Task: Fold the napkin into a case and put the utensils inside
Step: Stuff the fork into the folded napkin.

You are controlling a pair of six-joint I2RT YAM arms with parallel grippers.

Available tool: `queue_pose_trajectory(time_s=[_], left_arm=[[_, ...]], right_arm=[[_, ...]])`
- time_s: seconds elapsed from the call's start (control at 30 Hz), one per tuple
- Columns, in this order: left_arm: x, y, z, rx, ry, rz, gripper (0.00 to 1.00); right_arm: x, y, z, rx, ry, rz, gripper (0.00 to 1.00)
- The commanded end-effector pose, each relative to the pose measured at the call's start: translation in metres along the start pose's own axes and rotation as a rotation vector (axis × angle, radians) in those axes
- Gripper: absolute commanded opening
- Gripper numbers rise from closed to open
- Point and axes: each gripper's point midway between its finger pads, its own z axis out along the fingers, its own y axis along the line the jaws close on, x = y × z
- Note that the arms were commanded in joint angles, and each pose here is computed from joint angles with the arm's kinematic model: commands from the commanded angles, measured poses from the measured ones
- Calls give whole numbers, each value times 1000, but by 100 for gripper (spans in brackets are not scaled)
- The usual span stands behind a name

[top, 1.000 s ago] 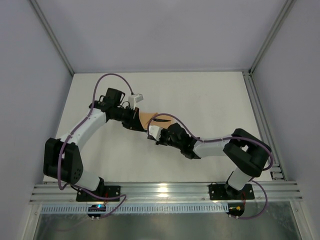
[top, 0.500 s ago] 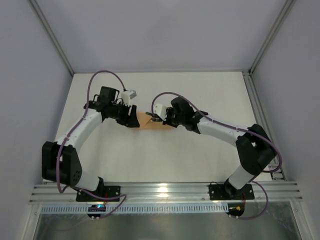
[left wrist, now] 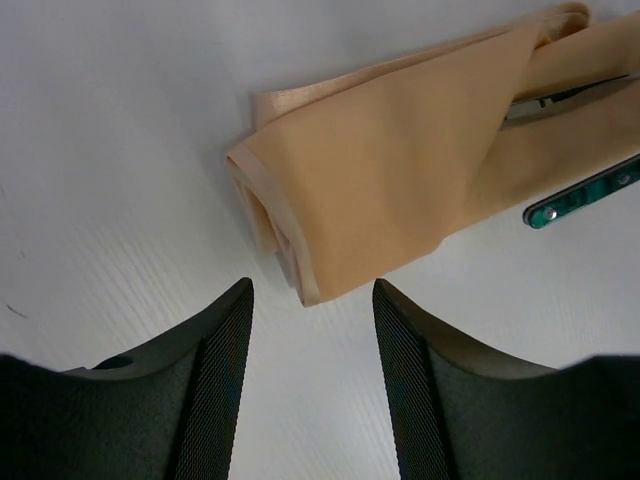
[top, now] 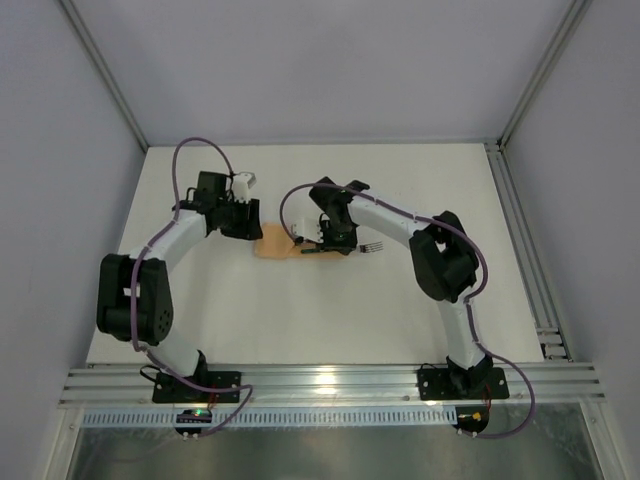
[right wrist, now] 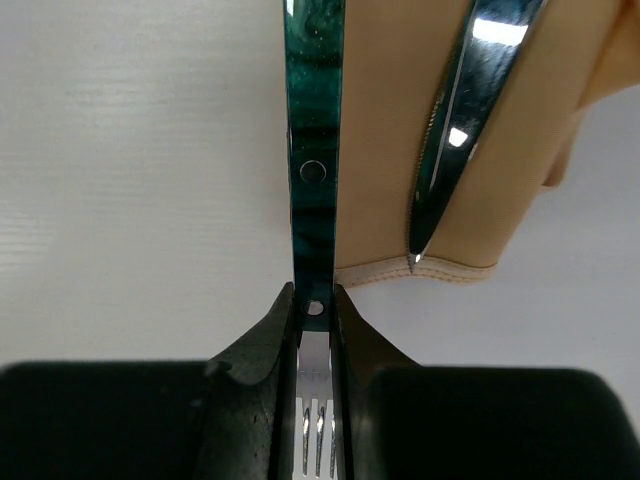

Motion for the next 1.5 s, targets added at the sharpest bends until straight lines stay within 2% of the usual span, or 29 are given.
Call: queue_pose_trajectory(time_s=[0.0, 0.27, 0.37, 0.4, 0.67, 0.77, 0.97, 1.47], left_arm=[[-8, 22, 16, -58, -33, -15, 53], [6, 32, 41, -55, 16, -38, 51], [10, 31, 44, -46, 29, -39, 40], [12, 31, 46, -45, 37, -39, 34], [23, 33, 52, -32, 76, -35, 30], [28, 32, 54, -25, 89, -35, 22], [25, 27, 51, -5, 68, -28, 13], [29, 19, 45, 34, 64, 1, 9]], right_arm=[[13, 4, -19, -33, 118, -40, 4], [7, -2, -5, -39, 160, -54, 4], [4, -4, 0, -45, 181, -40, 4], [5, -2, 5, -58, 191, -34, 4], [-3, -8, 2, -52, 191, 1, 4], [-1, -4, -9, -45, 216, -7, 4], [-9, -6, -25, -20, 207, -24, 4], [-15, -17, -7, -15, 204, 12, 4]])
